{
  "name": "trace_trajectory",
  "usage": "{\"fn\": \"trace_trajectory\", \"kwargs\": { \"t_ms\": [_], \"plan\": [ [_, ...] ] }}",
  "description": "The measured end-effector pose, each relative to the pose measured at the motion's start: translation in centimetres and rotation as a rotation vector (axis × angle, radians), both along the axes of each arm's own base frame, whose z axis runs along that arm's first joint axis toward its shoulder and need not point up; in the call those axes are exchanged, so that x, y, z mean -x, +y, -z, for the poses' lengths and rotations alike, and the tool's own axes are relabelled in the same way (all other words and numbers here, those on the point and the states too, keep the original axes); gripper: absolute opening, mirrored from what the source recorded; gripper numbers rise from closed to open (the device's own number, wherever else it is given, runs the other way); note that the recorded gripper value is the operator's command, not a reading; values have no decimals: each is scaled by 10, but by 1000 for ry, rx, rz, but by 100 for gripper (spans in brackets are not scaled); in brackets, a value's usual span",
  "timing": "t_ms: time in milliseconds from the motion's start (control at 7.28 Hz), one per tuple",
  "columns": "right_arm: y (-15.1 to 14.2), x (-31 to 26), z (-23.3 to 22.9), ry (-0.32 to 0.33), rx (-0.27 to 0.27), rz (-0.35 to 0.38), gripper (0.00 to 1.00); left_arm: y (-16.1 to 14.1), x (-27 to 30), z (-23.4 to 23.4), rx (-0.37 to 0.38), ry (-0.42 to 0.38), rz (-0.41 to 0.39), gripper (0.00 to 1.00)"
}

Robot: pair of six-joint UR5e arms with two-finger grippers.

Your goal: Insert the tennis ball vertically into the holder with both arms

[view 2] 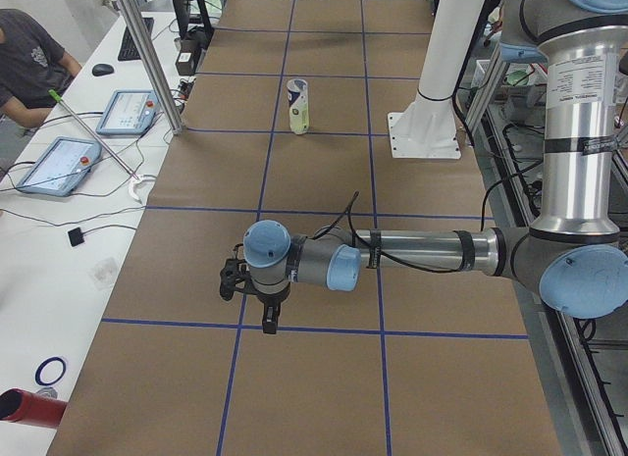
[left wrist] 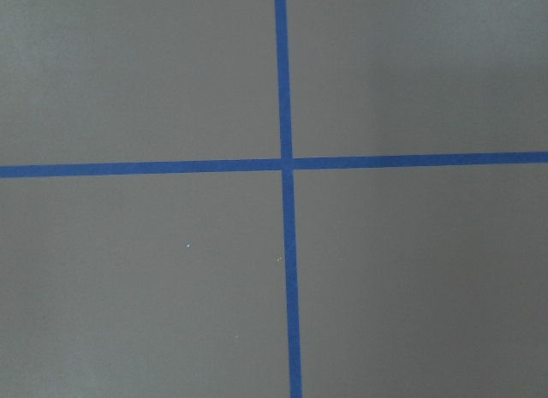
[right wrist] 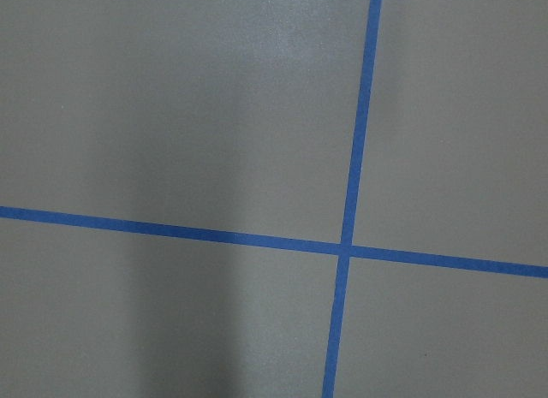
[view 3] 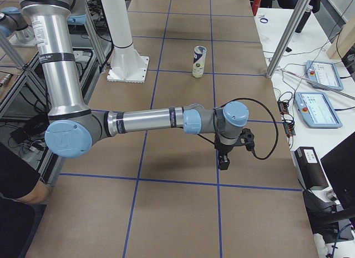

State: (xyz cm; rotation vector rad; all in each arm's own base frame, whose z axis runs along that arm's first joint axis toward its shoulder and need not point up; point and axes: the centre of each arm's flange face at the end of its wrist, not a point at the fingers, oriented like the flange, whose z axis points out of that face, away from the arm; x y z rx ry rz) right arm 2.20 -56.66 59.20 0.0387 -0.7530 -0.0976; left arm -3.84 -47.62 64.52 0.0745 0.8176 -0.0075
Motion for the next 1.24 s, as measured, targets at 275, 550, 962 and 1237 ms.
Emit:
{"fn": "trace_trajectory", "kwargs": {
  "t_ms": [275, 550, 962, 1237],
  "plan": [
    [0, 0, 1, -1, -1, 0, 99, 0, 0, 3, 2, 5, 2, 99],
    [0, 0, 2, -1, -3, 0, 99, 4, 0, 1, 7, 10, 2, 99],
    [0, 0, 2, -1, -3, -1, 99, 6, 1, 5, 14, 15, 3, 99],
    [0, 0, 1, -1, -2, -1, 99, 8, 2, 7, 38, 16, 4, 99]
  ]
}}
